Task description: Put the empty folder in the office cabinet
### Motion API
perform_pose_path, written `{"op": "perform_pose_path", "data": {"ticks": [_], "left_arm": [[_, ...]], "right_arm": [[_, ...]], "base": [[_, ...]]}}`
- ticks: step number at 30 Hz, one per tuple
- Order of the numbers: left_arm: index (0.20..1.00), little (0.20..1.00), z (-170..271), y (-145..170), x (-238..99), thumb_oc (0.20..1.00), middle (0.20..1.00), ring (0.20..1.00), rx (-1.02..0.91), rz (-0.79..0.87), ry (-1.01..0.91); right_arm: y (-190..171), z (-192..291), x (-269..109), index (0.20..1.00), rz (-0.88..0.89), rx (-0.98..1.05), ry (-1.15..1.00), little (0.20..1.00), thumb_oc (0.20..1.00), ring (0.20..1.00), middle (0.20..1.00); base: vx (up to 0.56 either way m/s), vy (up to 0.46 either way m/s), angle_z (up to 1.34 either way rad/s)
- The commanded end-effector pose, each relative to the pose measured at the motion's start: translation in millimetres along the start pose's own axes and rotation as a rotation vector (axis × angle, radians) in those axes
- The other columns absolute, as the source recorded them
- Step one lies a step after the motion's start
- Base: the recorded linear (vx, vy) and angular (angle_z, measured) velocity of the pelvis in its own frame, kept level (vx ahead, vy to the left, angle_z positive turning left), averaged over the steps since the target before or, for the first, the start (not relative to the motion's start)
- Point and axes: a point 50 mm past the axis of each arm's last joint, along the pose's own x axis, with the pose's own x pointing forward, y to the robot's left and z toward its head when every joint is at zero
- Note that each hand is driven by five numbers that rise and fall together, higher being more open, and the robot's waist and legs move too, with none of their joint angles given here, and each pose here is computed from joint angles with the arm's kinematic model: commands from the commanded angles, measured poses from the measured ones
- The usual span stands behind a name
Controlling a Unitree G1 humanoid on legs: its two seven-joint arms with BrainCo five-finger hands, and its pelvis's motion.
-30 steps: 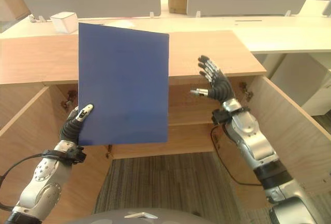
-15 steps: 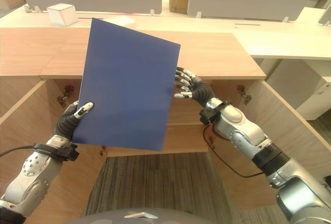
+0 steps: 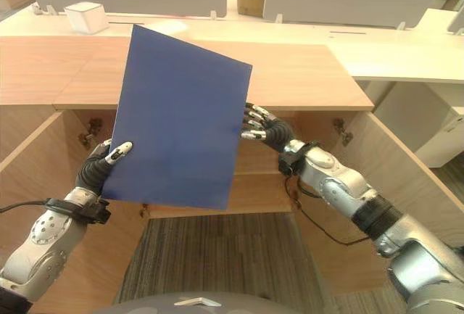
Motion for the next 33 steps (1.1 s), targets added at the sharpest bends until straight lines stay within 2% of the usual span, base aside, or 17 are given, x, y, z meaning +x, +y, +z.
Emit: {"op": "perform_pose_path", "data": {"ticks": [1, 13, 18, 19, 20, 21, 30, 31, 32, 33], "left_arm": [[0.2, 0.2, 54.1, -34.1, 32.9, 0.2, 0.2, 0.2, 0.088, -0.229, -0.296], [0.2, 0.2, 56.2, -37.9, 39.6, 0.2, 0.2, 0.2, 0.064, -0.191, -0.343], [0.2, 0.2, 56.3, -39.5, 41.2, 0.2, 0.2, 0.2, 0.058, -0.194, -0.351], [0.2, 0.2, 55.5, -39.8, 41.8, 0.2, 0.2, 0.2, 0.052, -0.193, -0.35], [0.2, 0.2, 55.5, -39.8, 41.8, 0.2, 0.2, 0.2, 0.052, -0.193, -0.35], [0.2, 0.2, 52.6, -39.8, 41.2, 0.2, 0.2, 0.2, 0.039, -0.185, -0.344], [0.2, 0.2, 32.2, -24.6, 32.0, 0.2, 0.2, 0.2, 0.012, -0.04, -0.303], [0.231, 0.231, 23.4, -19.3, 27.6, 0.231, 0.231, 0.231, 0.003, 0.031, -0.29], [0.561, 0.561, 16.7, -15.3, 24.4, 0.561, 0.561, 0.561, 0.0, 0.081, -0.273], [0.821, 0.821, 8.4, -13.6, 20.5, 0.821, 0.821, 0.821, 0.008, 0.116, -0.248]], "right_arm": [[37.3, 16.4, 37.2, 1.0, 0.171, -0.019, -0.056, 1.0, 1.0, 1.0, 1.0], [48.4, -16.3, 59.2, 1.0, 0.125, 0.08, -0.013, 1.0, 1.0, 1.0, 1.0], [52.0, -13.2, 61.7, 1.0, 0.138, 0.075, -0.035, 1.0, 1.0, 1.0, 1.0], [52.6, -11.6, 62.3, 0.834, 0.14, 0.072, -0.043, 0.834, 0.834, 0.834, 0.834], [52.6, -11.6, 62.3, 0.834, 0.14, 0.072, -0.043, 0.834, 0.834, 0.834, 0.834], [52.9, -5.8, 62.3, 0.2, 0.141, 0.053, -0.082, 0.2, 0.2, 0.2, 0.2], [40.9, 8.1, 38.0, 0.2, 0.032, -0.169, -0.269, 0.2, 0.2, 0.2, 0.2], [34.4, 8.7, 25.2, 0.2, -0.025, -0.287, -0.285, 0.2, 0.2, 0.2, 0.2], [30.4, 8.9, 16.6, 0.2, -0.056, -0.37, -0.288, 0.2, 0.2, 0.2, 0.2], [24.8, 2.7, 4.4, 0.2, -0.104, -0.431, -0.269, 0.2, 0.2, 0.2, 0.2]], "base": [[0.0, 0.0, 0.0], [0.0, 0.0, 0.0], [0.0, 0.0, 0.0], [0.0, 0.0, 0.0], [0.0, 0.0, 0.0], [0.0, 0.0, 0.0], [0.0, 0.0, 0.0], [0.03, -0.002, 0.0], [0.03, -0.007, 0.02], [0.0, 0.0, 0.0]]}}
